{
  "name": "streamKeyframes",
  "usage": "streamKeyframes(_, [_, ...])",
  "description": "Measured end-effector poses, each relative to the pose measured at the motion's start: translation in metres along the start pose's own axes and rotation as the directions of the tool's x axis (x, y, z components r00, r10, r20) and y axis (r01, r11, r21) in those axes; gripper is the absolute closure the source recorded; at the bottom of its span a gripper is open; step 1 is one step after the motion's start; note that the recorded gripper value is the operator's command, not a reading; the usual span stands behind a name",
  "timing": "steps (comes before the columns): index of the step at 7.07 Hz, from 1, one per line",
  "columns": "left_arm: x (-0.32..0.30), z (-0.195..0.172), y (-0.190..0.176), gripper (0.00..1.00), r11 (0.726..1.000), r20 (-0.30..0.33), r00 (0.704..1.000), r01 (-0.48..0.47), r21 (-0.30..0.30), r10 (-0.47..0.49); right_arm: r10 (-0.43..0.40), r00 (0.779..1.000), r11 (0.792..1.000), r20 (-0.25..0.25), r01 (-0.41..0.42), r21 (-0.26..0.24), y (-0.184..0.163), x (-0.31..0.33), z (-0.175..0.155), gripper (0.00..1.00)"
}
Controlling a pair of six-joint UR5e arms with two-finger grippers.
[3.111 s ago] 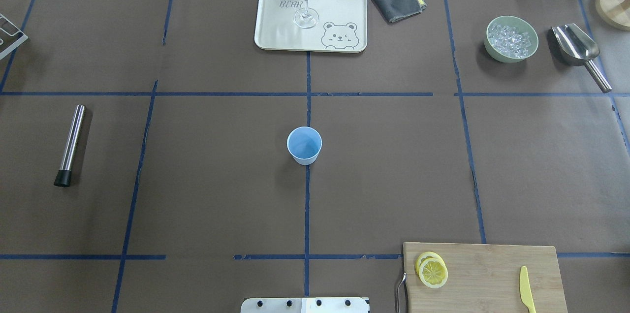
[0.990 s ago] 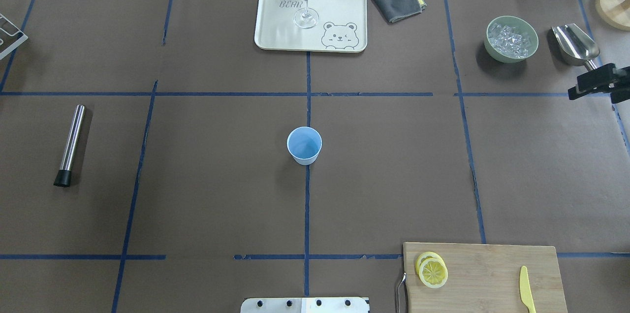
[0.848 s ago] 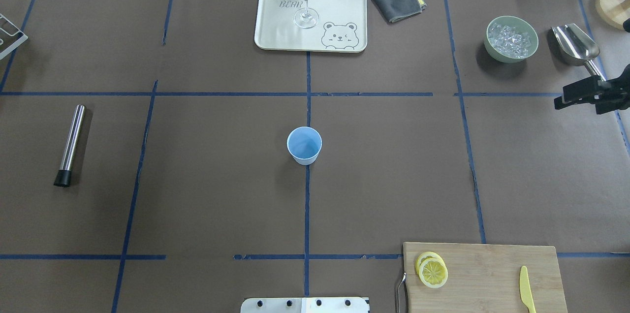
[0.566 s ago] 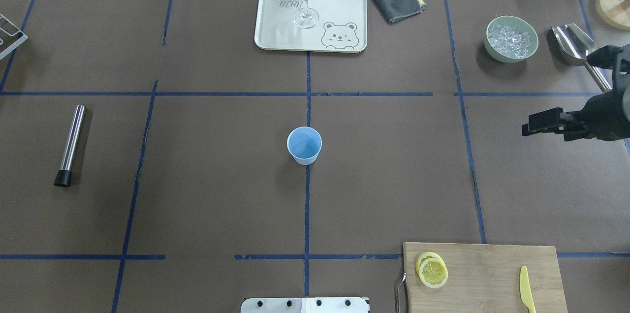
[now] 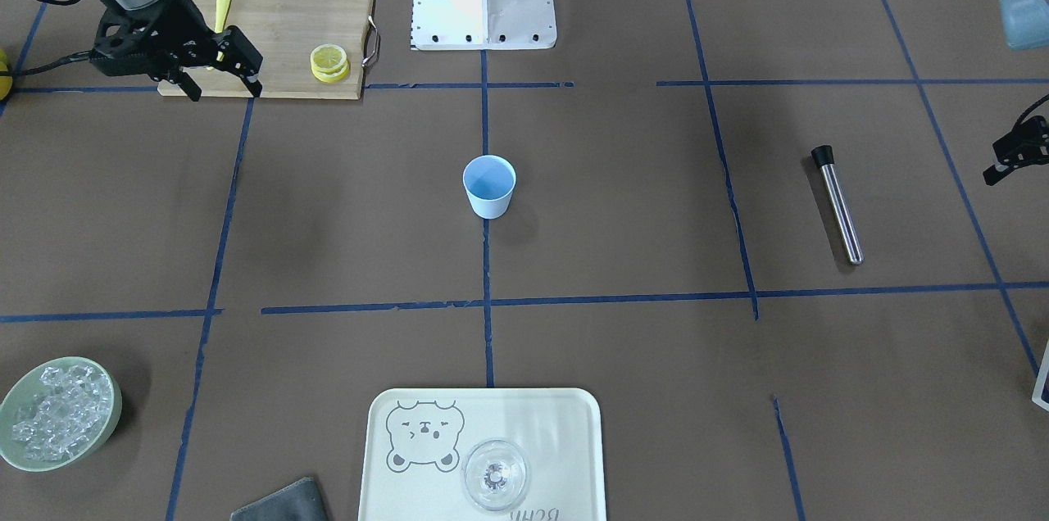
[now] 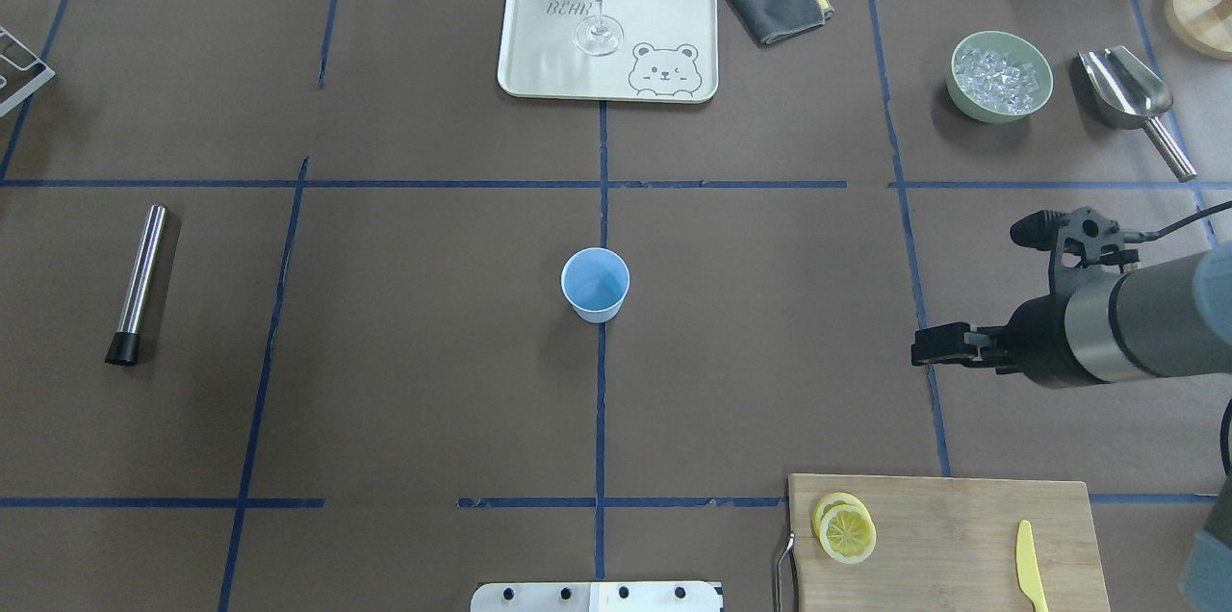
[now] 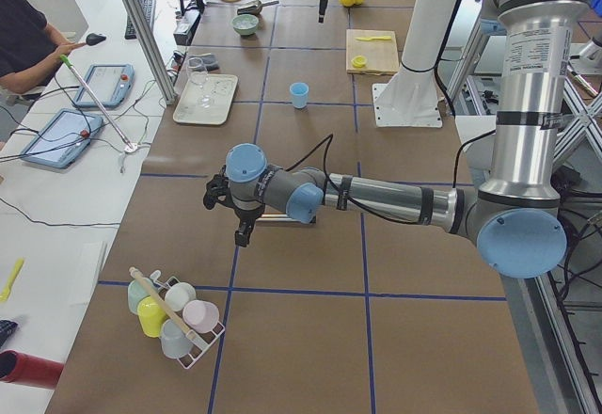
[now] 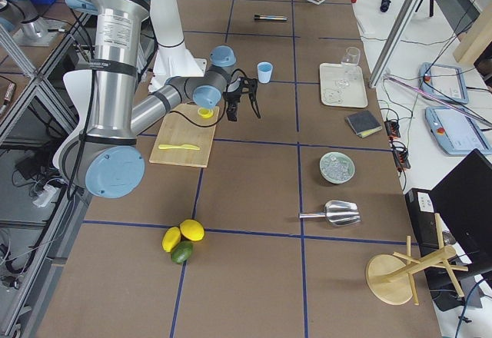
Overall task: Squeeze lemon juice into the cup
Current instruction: 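Move the right gripper down toward the lemon slices on the cutting board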
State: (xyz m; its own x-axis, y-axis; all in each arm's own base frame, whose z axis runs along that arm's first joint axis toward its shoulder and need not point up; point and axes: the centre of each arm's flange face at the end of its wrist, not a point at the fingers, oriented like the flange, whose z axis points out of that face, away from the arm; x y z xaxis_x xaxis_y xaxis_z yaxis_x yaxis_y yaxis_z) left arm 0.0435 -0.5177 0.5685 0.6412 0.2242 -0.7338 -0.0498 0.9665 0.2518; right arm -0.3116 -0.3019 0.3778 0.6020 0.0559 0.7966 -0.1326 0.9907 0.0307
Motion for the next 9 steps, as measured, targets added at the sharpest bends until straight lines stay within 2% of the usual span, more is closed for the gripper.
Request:
streamKeyframes(2, [0.0, 0.0, 0.0, 0.0, 1.0, 0.0, 1.0, -0.001, 0.001, 0.001, -0.058, 0.996, 0.998, -0.064, 0.06, 0.033, 0.047, -0.03, 0.032, 0.0])
streamKeyframes(3, [0.0, 0.0, 0.001, 0.0, 1.0, -0.001, 1.0, -0.002, 0.001, 0.002, -0.065, 0.995, 0.997, -0.081, 0.067, 0.026, 0.064, -0.05, 0.041, 0.0])
streamKeyframes(6, [-0.001, 0.0, 0.001, 0.0, 1.0, 0.0, 1.0, 0.0, 0.0, 0.0, -0.081, 0.99, 0.996, -0.113, 0.084, 0.019, 0.113, -0.096, 0.063, 0.0])
streamKeyframes(9, [-0.001, 0.001, 0.001, 0.0, 1.0, 0.0, 1.0, 0.0, 0.0, 0.0, -0.076, 0.987, 0.997, -0.14, 0.078, 0.01, 0.141, -0.098, 0.083, 0.0])
